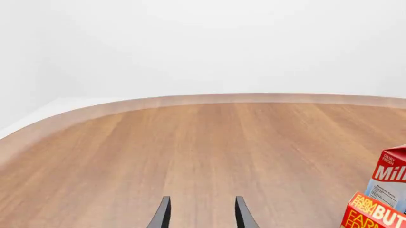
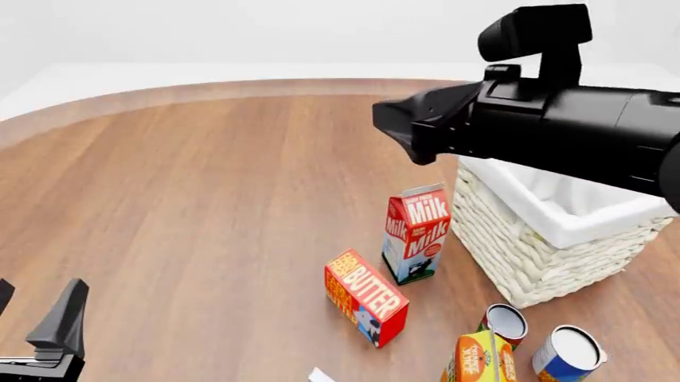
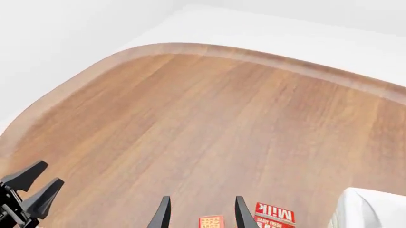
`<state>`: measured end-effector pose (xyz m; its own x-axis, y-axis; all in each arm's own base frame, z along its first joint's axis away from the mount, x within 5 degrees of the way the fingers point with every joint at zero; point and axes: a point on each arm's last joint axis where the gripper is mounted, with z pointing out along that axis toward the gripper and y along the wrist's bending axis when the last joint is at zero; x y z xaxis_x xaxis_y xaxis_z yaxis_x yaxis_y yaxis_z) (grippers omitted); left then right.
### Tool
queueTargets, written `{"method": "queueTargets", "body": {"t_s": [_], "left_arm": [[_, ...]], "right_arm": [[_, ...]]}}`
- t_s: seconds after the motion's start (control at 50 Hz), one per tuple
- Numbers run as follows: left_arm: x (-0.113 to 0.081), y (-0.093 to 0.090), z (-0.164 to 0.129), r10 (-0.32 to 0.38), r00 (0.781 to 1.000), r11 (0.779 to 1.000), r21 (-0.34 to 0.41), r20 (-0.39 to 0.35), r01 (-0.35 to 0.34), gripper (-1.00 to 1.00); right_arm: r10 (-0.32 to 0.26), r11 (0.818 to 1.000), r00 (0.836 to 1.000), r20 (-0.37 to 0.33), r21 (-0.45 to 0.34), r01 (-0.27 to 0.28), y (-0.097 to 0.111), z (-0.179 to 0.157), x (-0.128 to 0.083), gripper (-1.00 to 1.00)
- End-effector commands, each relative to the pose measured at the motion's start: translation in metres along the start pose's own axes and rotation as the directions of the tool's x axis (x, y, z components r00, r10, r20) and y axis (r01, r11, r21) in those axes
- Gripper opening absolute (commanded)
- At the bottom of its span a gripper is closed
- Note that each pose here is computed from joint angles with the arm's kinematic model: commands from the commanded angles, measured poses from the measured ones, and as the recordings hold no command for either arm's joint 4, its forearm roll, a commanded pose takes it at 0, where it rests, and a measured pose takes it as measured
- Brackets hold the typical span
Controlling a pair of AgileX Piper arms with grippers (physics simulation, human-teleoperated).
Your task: Pick up the cream cheese box and the butter, and put them in the basket.
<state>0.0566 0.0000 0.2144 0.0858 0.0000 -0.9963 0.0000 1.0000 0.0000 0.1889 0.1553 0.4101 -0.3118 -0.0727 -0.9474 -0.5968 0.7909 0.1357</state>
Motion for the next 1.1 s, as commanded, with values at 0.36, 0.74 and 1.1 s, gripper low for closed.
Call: {"method": "queueTargets", "body": {"t_s": [0.36,0.74,1.1], "left_arm": [[0.0,0.0,0.0,0.0,1.0,1.0,0.0,0.0,0.0,1.0],[0.0,0.0,0.0,0.0,1.0,1.0,0.0,0.0,0.0,1.0],[0.0,0.0,0.0,0.0,1.0,1.0,0.0,0.0,0.0,1.0]], "right_arm": [[-0.007,1.0,0.994,-0.113,0.005,0.008,0.002,0.019,0.01,1.0],[0.036,0.999,0.989,-0.146,0.018,-0.034,-0.004,0.024,0.042,1.0],[0.057,0.998,0.978,-0.201,0.035,-0.051,-0.009,0.03,0.072,1.0]]}}
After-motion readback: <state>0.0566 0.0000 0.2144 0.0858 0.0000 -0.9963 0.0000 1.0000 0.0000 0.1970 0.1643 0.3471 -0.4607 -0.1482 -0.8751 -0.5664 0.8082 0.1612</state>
